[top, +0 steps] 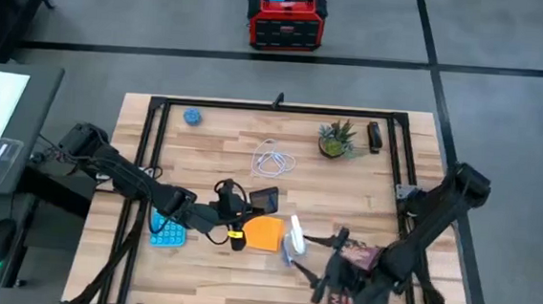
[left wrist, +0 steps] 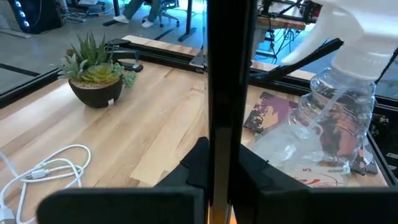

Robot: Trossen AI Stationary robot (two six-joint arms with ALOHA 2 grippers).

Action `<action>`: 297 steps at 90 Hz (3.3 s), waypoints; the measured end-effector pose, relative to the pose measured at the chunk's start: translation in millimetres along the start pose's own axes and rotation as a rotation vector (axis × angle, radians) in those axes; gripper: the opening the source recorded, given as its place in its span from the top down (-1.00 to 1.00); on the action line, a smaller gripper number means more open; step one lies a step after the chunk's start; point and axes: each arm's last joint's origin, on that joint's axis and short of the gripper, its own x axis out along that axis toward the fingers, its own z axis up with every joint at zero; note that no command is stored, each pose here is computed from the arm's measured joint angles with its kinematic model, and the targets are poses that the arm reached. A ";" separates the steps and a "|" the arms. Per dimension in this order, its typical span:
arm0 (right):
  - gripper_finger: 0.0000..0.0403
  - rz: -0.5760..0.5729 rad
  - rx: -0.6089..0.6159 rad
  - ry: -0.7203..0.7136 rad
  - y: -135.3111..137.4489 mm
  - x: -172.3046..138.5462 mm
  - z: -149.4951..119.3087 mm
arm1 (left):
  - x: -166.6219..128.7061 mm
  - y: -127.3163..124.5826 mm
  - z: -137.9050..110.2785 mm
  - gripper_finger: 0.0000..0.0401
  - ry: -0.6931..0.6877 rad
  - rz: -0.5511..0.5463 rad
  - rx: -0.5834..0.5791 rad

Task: Apply microfiber cloth
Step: Spray the black cellphone

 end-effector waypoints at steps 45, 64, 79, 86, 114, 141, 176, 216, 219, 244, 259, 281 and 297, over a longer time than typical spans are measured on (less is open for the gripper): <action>0.04 -0.118 -0.032 -0.013 1.7 13.5 11.6 | -1.9 -2.4 -0.8 0.92 0.001 -0.009 0.001; 0.20 -0.108 -0.059 -0.006 2.2 8.5 7.6 | -2.3 -2.9 -1.0 0.92 0.002 -0.012 0.001; 0.09 -0.107 -0.068 -0.002 1.8 7.8 5.7 | -2.6 -3.2 -1.1 0.92 0.001 -0.013 0.001; -0.01 -0.095 -0.067 -0.001 0.5 4.7 7.7 | -2.7 -3.4 -1.2 0.92 0.002 -0.014 0.001; -0.16 -0.014 0.071 0.089 -30.0 -9.8 14.1 | -2.9 -3.7 -1.4 0.92 0.002 -0.015 0.001; -0.09 0.095 0.074 0.191 -30.2 -2.7 15.0 | -3.0 -3.8 -1.4 0.92 0.002 -0.016 0.003; -0.08 0.024 0.144 0.201 -38.7 24.1 22.8 | -3.3 -4.2 -1.5 0.92 0.001 -0.017 0.003; 0.80 0.027 0.121 0.207 -39.2 23.2 22.2 | -4.0 -4.9 -2.3 0.92 0.006 -0.019 0.008; 0.82 0.035 0.114 0.207 -38.2 20.8 22.2 | -4.0 -4.9 -2.3 0.92 0.006 -0.020 0.008; 0.82 0.075 0.093 0.174 -30.0 -4.9 25.2 | -4.2 -5.2 -2.3 0.92 0.005 -0.021 0.007; 0.82 0.063 0.174 0.122 -26.2 -22.2 30.8 | -4.2 -5.2 -2.3 0.92 0.005 -0.021 0.007; 0.82 0.029 0.226 0.069 -19.5 -34.9 24.5 | -4.2 -5.2 -2.4 0.92 0.005 -0.021 0.006; 0.82 0.021 0.243 0.074 -17.2 -30.6 21.4 | -4.6 -5.7 -2.5 0.92 0.005 -0.022 0.006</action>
